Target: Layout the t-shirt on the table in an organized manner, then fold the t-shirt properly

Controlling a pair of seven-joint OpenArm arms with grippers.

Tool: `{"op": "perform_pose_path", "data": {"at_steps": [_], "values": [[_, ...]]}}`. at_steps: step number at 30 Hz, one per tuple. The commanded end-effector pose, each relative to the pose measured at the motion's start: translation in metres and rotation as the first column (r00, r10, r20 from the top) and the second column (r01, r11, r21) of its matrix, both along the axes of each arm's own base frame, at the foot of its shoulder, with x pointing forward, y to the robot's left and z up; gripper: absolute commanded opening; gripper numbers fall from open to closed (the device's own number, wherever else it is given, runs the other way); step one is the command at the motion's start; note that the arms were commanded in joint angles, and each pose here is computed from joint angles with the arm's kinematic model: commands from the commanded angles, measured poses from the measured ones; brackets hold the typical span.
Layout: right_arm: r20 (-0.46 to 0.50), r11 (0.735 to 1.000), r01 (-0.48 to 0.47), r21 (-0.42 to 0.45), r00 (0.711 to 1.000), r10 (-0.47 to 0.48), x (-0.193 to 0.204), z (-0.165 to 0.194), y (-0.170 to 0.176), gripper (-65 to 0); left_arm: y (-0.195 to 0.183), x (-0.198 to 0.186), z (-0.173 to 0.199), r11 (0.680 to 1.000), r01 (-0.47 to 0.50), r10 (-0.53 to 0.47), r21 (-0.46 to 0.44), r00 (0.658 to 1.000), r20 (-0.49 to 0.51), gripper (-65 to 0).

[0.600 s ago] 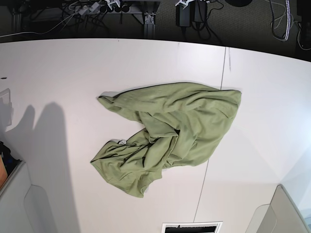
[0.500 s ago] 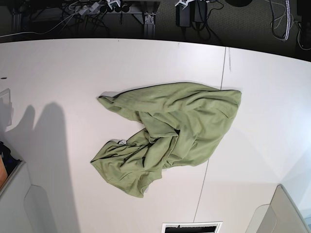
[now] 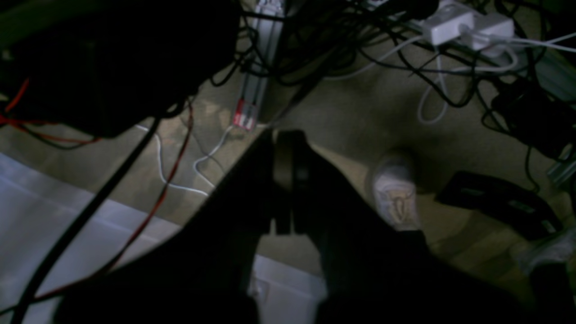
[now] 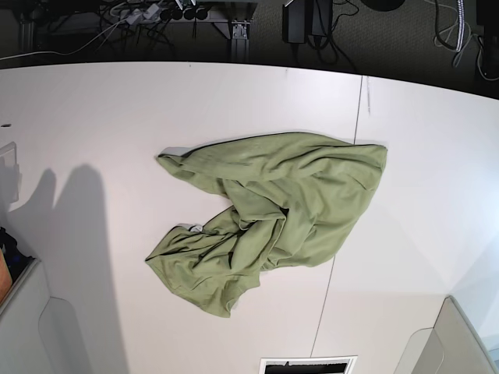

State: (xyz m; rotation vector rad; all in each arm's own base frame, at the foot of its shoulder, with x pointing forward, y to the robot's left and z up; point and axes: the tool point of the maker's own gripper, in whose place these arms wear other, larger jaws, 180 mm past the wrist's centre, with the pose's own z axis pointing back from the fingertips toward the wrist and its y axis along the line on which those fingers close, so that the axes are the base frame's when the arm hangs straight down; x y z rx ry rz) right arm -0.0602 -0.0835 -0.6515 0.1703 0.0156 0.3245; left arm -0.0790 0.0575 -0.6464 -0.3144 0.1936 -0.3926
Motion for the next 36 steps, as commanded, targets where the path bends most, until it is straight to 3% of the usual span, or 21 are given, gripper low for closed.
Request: {"op": "perform_pose_path", "data": {"at_steps": [1, 11, 15, 19, 24, 27, 30, 33, 36], "values": [[0.001, 1.0, 0.001, 0.004, 1.0, -0.001, -0.004, 0.001, 0.0, -65.0, -0.006, -0.007, 0.003, 1.0, -0.001, 0.001, -0.02, 1.0, -0.008, -55.9], [0.073, 0.999, 0.012, 0.042, 0.997, -0.015, -0.01, 0.018, 0.012, -65.0, -0.026, -0.003, 0.02, 0.996, -0.009, 0.018, -0.094, 0.996, 0.092, -55.9], [0.136, 0.995, 0.055, 0.079, 0.989, -0.066, -0.005, 0.037, 0.021, -65.0, -0.025, 0.002, 0.036, 0.993, 0.038, -0.021, -0.108, 0.988, 0.151, -55.9], [0.201, 0.987, 0.087, 0.135, 0.973, -0.114, 0.001, 0.065, 0.021, -65.0, -0.027, 0.013, 0.064, 0.986, 0.111, -0.074, -0.128, 0.962, 0.263, -55.8], [0.297, 0.978, 0.036, 0.206, 0.95, -0.098, 0.012, 0.11, 0.017, -65.0, -0.03, 0.032, 0.111, 0.975, 0.145, -0.068, -0.171, 0.917, 0.392, -55.8], [0.384, 0.975, -0.019, 0.222, 0.921, -0.069, 0.029, 0.143, 0.013, -65.0, -0.029, 0.05, 0.141, 0.967, 0.179, -0.074, -0.181, 0.877, 0.474, -55.8], [0.484, 0.969, -0.085, 0.23, 0.874, -0.038, 0.054, 0.182, 0.01, -65.0, -0.021, 0.071, 0.169, 0.963, 0.232, -0.122, -0.136, 0.828, 0.547, -55.7], [0.589, 0.961, -0.15, 0.233, 0.808, -0.017, 0.085, 0.22, 0.011, -65.0, -0.008, 0.101, 0.197, 0.97, 0.227, -0.132, -0.084, 0.785, 0.605, -55.7], [0.681, 0.953, -0.201, 0.227, 0.732, -0.008, 0.117, 0.255, 0.013, -65.0, 0.014, 0.145, 0.231, 0.986, 0.166, -0.112, -0.01, 0.708, 0.697, -55.6]]}}
